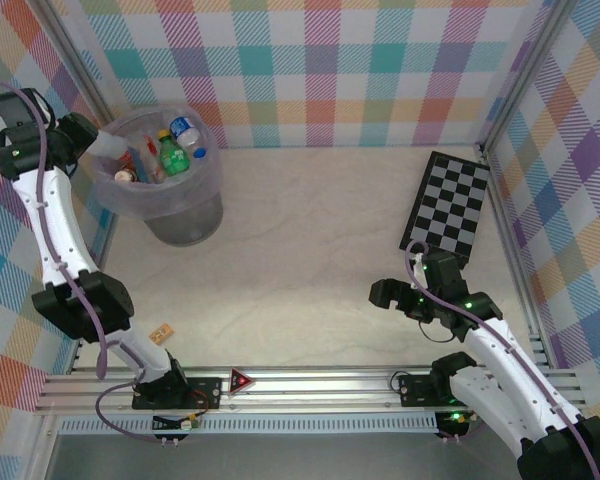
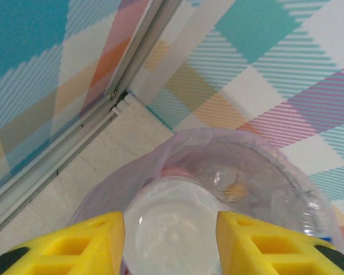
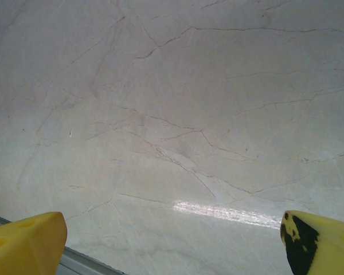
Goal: Put the plastic bottles in the bin
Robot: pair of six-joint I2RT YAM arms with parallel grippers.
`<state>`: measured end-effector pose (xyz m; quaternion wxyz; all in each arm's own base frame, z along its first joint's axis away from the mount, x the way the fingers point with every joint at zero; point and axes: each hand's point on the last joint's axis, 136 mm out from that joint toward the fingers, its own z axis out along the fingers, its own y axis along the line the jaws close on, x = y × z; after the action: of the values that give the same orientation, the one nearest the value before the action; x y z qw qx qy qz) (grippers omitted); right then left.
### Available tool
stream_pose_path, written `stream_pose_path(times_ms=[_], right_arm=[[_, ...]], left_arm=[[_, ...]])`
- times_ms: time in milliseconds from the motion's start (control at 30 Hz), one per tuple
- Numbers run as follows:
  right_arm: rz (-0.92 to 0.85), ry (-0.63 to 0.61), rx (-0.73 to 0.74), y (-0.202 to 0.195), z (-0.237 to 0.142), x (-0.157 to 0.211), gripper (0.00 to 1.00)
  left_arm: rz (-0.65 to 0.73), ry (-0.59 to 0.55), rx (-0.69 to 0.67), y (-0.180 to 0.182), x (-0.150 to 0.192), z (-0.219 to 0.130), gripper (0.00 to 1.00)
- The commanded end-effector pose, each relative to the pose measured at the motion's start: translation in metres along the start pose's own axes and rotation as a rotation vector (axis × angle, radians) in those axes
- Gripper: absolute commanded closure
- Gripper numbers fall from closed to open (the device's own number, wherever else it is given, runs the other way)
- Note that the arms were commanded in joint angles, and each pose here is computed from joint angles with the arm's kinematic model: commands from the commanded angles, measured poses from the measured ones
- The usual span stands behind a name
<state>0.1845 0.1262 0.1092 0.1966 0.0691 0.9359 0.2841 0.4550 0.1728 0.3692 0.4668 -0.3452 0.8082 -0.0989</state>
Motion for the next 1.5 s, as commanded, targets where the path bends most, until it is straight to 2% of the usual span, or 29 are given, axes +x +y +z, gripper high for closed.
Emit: stream_pose_path(times_ms=[0, 267, 533, 667, 800, 1033, 1167, 1267, 1467], right_arm=[[0.014, -0.002, 0.002, -0.002, 0.002, 0.000, 0.04], [0.014, 0.002, 0.003, -0.002, 0.003, -0.002, 0.04], [0.012, 0.008, -0.009, 0.003, 0.005, -0.005, 0.04], [0.007, 0.007, -0.011, 0.004, 0.003, -0.006, 0.04], [0.000, 0.002, -0.011, 0.006, 0.001, -0.009, 0.04], [-0.008, -0.002, -0.018, 0.011, -0.001, -0.014, 0.04], [-0.011, -0.006, -0.018, 0.012, -0.002, -0.014, 0.04], [-0.010, -0.009, -0.014, 0.011, -0.004, -0.013, 0.04], [-0.064, -0.064, -0.008, 0.014, -0.012, -0.024, 0.04]], left_arm=[[0.056, 0.016, 0.055, -0.023, 0.005, 0.002, 0.57], [0.120, 0.050, 0.032, -0.027, 0.035, 0.004, 0.64], [0.125, 0.130, -0.005, -0.008, 0.078, 0.011, 0.67], [0.127, 0.132, -0.018, -0.004, 0.080, 0.011, 0.67], [0.126, 0.121, -0.003, -0.013, 0.070, 0.005, 0.60], [0.132, 0.060, 0.016, -0.031, 0.037, -0.016, 0.41], [0.100, 0.024, 0.028, -0.032, 0.017, -0.025, 0.39], [0.067, 0.008, -0.011, -0.018, 0.006, -0.029, 0.39], [0.137, 0.003, -0.042, -0.004, 0.026, -0.046, 0.33]])
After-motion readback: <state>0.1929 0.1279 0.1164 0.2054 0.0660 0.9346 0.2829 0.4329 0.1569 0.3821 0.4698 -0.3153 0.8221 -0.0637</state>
